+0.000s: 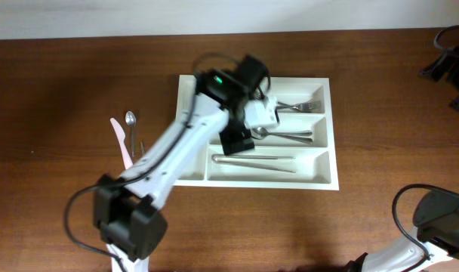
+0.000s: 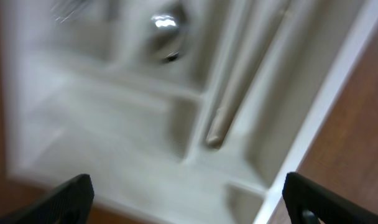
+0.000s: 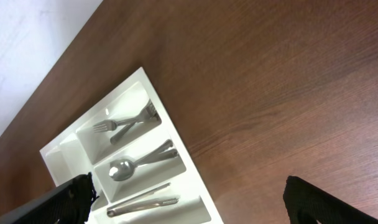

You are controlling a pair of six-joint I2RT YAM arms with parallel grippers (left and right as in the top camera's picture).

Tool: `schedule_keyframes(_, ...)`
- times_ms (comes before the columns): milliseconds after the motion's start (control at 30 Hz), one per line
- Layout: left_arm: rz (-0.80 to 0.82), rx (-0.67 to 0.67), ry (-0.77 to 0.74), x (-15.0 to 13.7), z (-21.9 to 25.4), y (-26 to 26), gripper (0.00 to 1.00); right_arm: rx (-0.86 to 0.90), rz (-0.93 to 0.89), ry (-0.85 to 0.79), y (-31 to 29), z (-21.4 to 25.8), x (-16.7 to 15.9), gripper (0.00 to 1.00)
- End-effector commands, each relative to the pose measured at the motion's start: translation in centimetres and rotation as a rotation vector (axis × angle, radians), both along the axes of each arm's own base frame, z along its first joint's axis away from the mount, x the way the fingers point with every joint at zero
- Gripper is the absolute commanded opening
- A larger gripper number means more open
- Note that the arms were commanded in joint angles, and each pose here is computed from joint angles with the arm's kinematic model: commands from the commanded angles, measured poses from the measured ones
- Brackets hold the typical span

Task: Pack container
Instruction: 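Carry the tongs into the tray's bottom compartment and release, then return the left gripper to the pink knife and small spoon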

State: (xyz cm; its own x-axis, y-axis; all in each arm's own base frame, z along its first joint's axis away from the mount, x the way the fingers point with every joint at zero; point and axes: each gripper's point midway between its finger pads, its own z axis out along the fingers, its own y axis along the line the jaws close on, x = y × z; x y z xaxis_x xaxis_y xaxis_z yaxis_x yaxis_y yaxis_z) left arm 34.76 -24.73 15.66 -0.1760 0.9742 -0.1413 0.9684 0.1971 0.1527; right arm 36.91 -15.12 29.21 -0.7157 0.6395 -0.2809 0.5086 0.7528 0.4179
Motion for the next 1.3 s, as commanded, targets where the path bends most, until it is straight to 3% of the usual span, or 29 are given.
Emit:
schedule_keyframes(0, 0.291, -0.05, -0.198, 3.9, 8.4, 6.5, 0.99, 0.018, 0.004, 0.0, 0.2, -0.2, 0.1, 0.99)
schedule_keyframes(133, 0.777, -0.037, -0.242, 7.1, 8.8, 16.2, 0.99, 0.018, 0.004, 0.0, 0.2, -0.2, 0.1, 0.99)
schedule_keyframes(267, 1.315, -0.136, -0.16, 7.9, 6.9, 26.0, 0.99, 0.018, 0.004, 0.0, 0.2, -0.2, 0.1, 0.99)
schedule_keyframes(400, 1.515, -0.311, 0.037, 8.1, 4.1, 31.1, 0.99, 0.018, 0.004, 0.0, 0.2, -0.2, 0.1, 0.99)
schedule_keyframes(500, 1.657, -0.301, 0.119, 7.5, 1.1, 35.4, 0.99, 0.018, 0.004, 0.0, 0.2, -0.2, 0.1, 0.99)
schedule_keyframes(600, 1.729, -0.257, 0.201, 6.9, -2.4, 37.7, 1.0, 0.018, 0.004, 0.0, 0.2, -0.2, 0.1, 0.99)
schedule_keyframes(667, 1.753, -0.209, 0.289, 6.8, -6.1, 38.2, 0.9, 0.018, 0.004, 0.0, 0.2, -0.2, 0.1, 0.99)
schedule_keyframes(767, 1.775, -0.173, 0.356, 6.8, -8.9, 37.6, 0.89, 0.018, 0.004, 0.0, 0.2, -0.2, 0.1, 0.99)
schedule_keyframes(800, 1.773, -0.162, 0.371, 6.8, -9.6, 37.4, 0.84, 0.018, 0.004, 0.0, 0.2, -0.2, 0.1, 0.99)
schedule_keyframes(1267, 1.722, 0.007, 0.412, 6.0, -12.1, 33.4, 0.74, 0.018, 0.004, 0.0, 0.2, -0.2, 0.1, 0.99)
